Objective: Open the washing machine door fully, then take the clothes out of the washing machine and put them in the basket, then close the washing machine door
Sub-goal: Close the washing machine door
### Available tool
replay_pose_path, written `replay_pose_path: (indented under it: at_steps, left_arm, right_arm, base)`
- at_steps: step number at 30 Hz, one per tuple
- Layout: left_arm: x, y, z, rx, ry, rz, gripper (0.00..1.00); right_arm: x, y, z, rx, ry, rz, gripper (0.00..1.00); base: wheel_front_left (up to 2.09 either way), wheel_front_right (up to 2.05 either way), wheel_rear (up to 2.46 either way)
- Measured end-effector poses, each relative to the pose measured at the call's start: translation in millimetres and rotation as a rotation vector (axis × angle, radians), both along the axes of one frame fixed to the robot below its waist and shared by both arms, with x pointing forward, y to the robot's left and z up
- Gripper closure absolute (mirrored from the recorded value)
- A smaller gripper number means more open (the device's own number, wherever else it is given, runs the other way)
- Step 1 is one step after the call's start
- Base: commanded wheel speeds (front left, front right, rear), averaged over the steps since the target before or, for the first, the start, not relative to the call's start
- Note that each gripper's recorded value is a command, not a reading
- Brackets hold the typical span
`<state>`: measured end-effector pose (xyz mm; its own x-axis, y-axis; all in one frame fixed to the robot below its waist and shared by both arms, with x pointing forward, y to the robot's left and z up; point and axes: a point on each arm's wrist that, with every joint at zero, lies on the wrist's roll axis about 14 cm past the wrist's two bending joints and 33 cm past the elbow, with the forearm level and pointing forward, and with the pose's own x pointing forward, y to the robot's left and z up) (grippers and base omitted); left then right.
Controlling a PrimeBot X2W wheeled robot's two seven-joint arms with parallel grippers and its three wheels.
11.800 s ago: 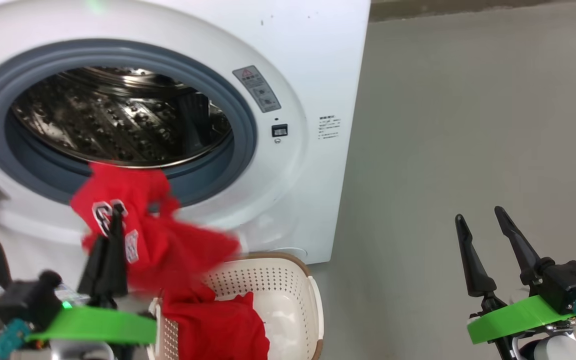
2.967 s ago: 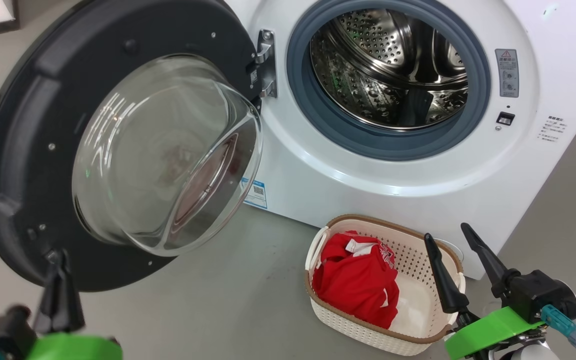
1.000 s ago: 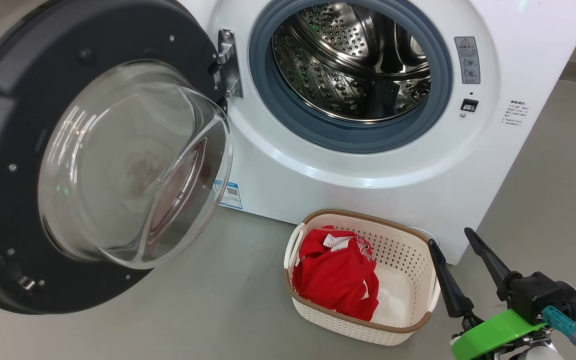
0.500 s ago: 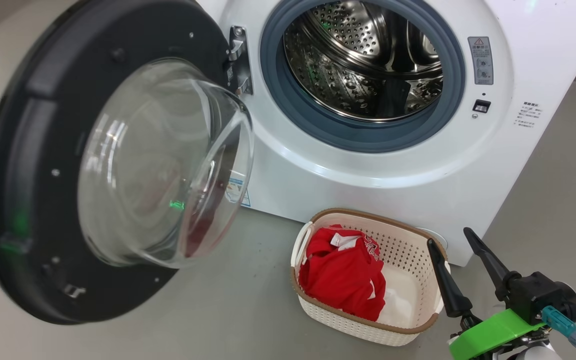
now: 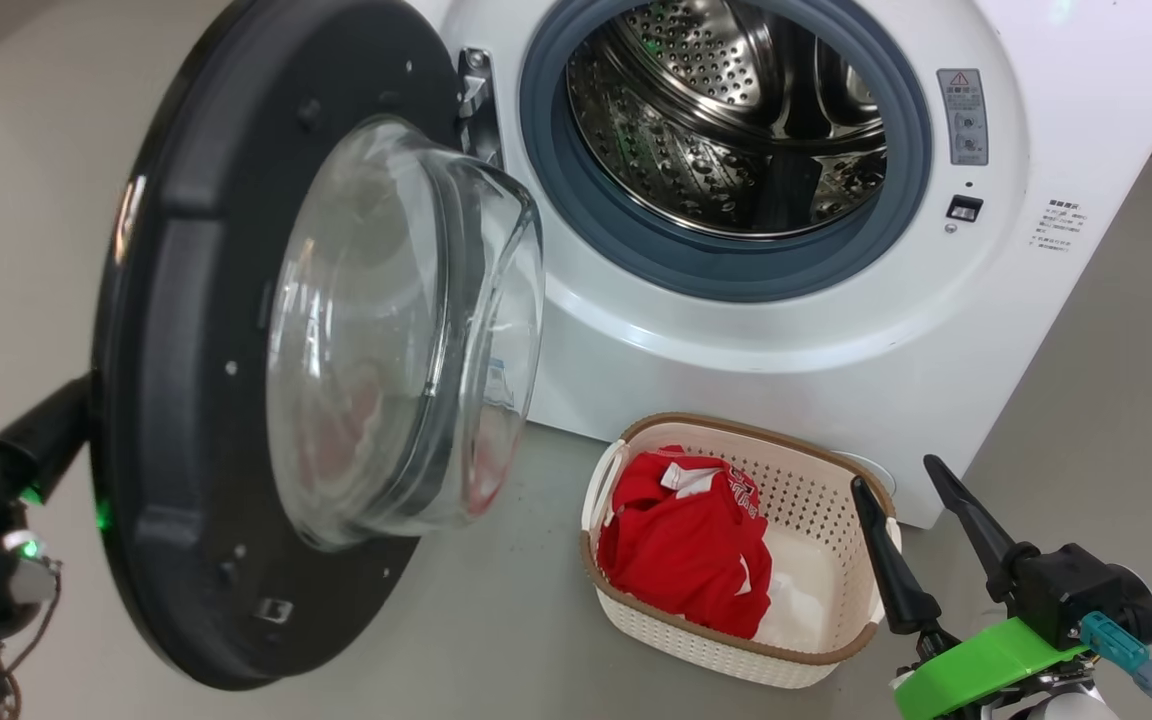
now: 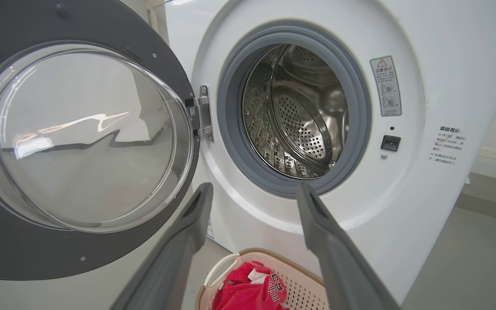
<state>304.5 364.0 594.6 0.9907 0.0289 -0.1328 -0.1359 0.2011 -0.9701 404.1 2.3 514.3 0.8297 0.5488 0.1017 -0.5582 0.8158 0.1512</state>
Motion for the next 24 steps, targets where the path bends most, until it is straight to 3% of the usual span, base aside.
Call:
replay_pose_path:
  at_steps: [24]
  left_arm:
    - [24.0,-92.0,8.4,0.025,-0.056,-0.278,1.0]
  right_arm:
    - [0.8,-30.0,-9.2,-0.003,0.026,-0.082,0.0]
  base:
    - [0.0,0.0,0.0]
